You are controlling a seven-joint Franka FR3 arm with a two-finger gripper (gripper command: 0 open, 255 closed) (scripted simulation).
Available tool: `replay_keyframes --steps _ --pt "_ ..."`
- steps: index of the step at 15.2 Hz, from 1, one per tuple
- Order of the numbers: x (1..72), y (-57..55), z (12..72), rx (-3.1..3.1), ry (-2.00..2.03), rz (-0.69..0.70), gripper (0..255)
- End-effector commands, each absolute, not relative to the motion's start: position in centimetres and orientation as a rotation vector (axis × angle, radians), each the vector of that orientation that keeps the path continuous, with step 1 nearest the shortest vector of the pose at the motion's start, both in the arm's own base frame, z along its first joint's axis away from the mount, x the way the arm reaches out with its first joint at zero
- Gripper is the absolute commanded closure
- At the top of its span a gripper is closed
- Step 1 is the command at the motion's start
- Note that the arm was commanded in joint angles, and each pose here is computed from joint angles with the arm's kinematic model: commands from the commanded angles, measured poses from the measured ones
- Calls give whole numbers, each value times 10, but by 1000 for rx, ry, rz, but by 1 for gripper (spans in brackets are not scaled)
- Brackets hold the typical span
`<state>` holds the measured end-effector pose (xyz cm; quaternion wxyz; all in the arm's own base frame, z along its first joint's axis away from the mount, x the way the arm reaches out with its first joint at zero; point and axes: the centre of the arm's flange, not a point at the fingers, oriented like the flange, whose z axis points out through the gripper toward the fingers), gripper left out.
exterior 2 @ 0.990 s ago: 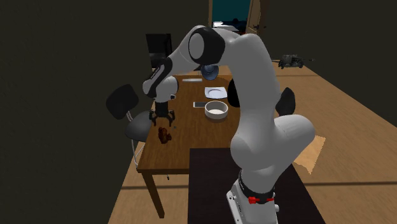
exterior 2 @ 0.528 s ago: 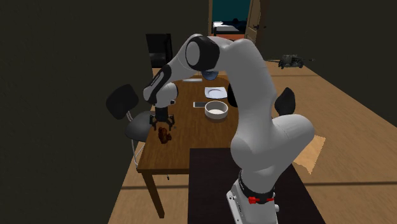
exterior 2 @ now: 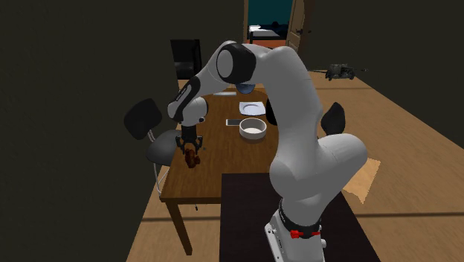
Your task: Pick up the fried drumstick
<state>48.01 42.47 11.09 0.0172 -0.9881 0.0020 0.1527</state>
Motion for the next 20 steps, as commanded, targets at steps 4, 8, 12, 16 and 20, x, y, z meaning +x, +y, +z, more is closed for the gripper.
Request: replay_keyframes --steps 4,8,12,16,20 --pt "479 424 115 -3072 9 475 255" --pt "479 424 136 -3072 9 475 255" --pt "479 424 158 -3072 9 475 255" --pt "479 424 179 -3072 9 475 255" --pt "479 424 190 -3072 9 475 255"
